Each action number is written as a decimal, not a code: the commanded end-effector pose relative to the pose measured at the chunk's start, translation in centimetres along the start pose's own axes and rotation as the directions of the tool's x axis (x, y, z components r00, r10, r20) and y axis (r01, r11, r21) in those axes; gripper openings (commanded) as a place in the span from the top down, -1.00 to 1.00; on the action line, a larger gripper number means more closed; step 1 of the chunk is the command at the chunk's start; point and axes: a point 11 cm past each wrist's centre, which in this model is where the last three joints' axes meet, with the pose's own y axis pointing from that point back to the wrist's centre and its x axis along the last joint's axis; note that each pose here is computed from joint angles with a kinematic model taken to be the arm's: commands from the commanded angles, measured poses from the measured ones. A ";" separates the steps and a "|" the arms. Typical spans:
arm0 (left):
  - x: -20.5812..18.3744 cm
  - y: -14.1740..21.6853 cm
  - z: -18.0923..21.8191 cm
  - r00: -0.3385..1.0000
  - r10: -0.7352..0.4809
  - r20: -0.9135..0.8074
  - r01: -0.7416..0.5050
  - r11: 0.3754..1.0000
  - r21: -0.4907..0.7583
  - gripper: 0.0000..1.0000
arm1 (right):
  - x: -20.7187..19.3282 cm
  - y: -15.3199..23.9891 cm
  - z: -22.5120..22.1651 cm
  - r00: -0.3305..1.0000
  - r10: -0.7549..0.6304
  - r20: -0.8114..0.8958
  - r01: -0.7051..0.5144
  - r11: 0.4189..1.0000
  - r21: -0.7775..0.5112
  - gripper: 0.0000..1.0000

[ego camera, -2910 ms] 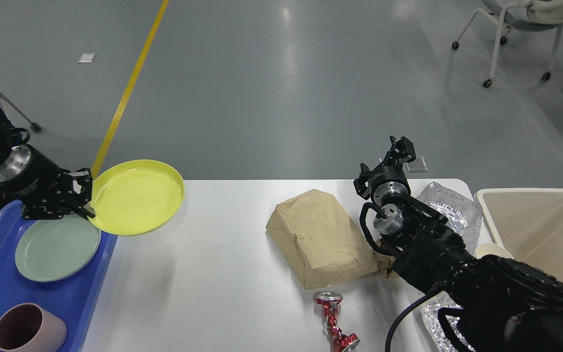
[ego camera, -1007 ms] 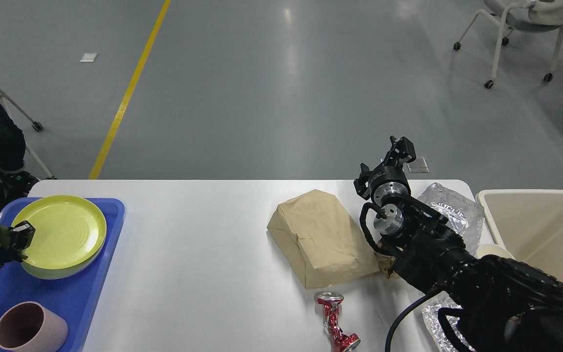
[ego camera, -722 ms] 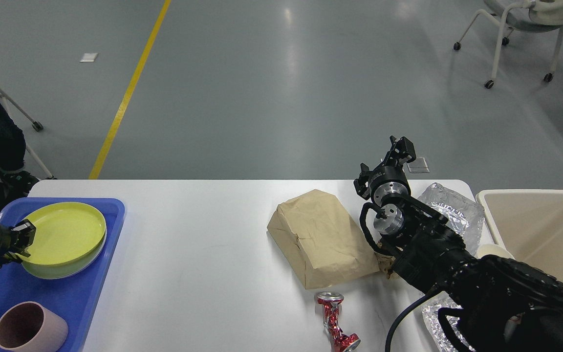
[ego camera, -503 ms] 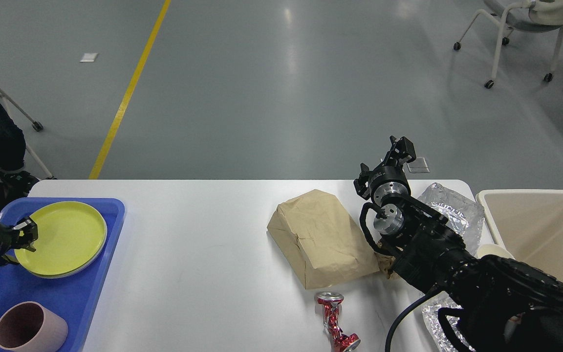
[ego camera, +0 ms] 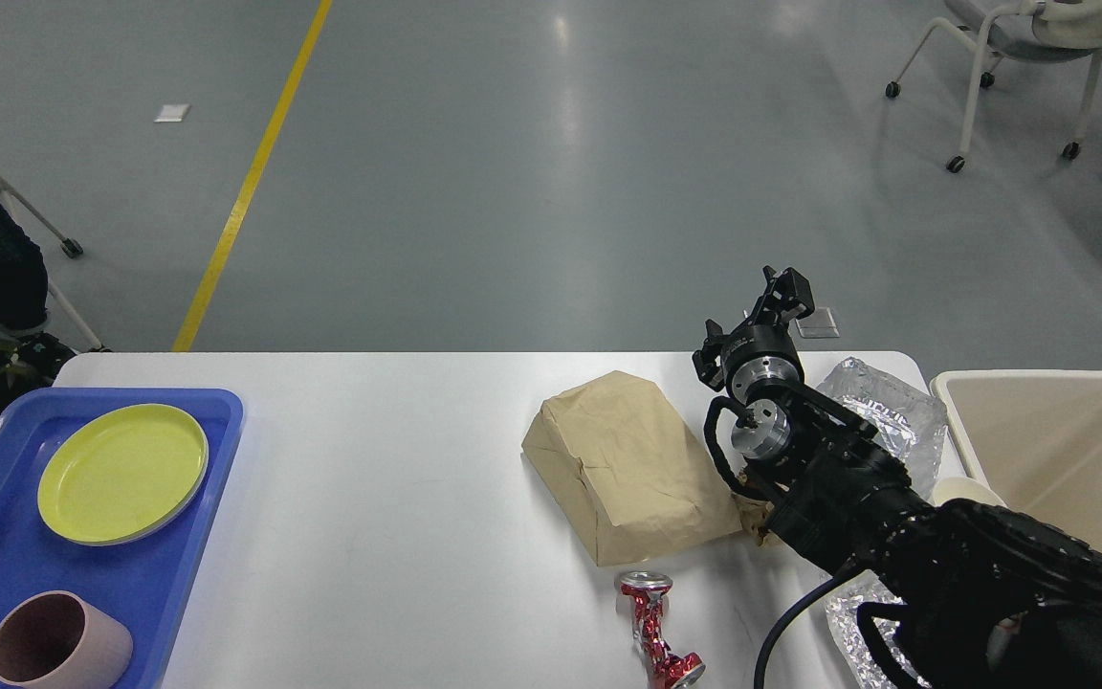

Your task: Tidy desktop

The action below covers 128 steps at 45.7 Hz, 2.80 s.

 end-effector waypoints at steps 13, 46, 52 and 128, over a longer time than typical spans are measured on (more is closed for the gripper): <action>-1.9 0.0 5.1 0.964 -0.114 -0.238 0.049 0.963 -0.265 -0.92 | 0.0 0.0 0.0 1.000 0.000 0.000 0.000 1.000 0.000 -1.00; -6.1 -1.6 6.8 0.291 -0.657 -0.695 -0.125 0.694 -0.709 -0.93 | 0.0 0.0 0.0 1.000 0.000 0.000 0.000 1.000 0.000 -1.00; -5.8 -1.5 6.7 0.188 -0.697 -0.692 -0.187 0.666 -0.722 -0.93 | 0.0 0.0 0.0 1.000 0.000 0.000 0.000 1.000 0.000 -1.00; -16.8 -3.4 6.5 0.111 -0.861 -0.496 -0.033 0.495 -0.868 -0.93 | 0.1 0.0 0.1 1.000 0.001 0.000 -0.001 1.000 -0.001 -1.00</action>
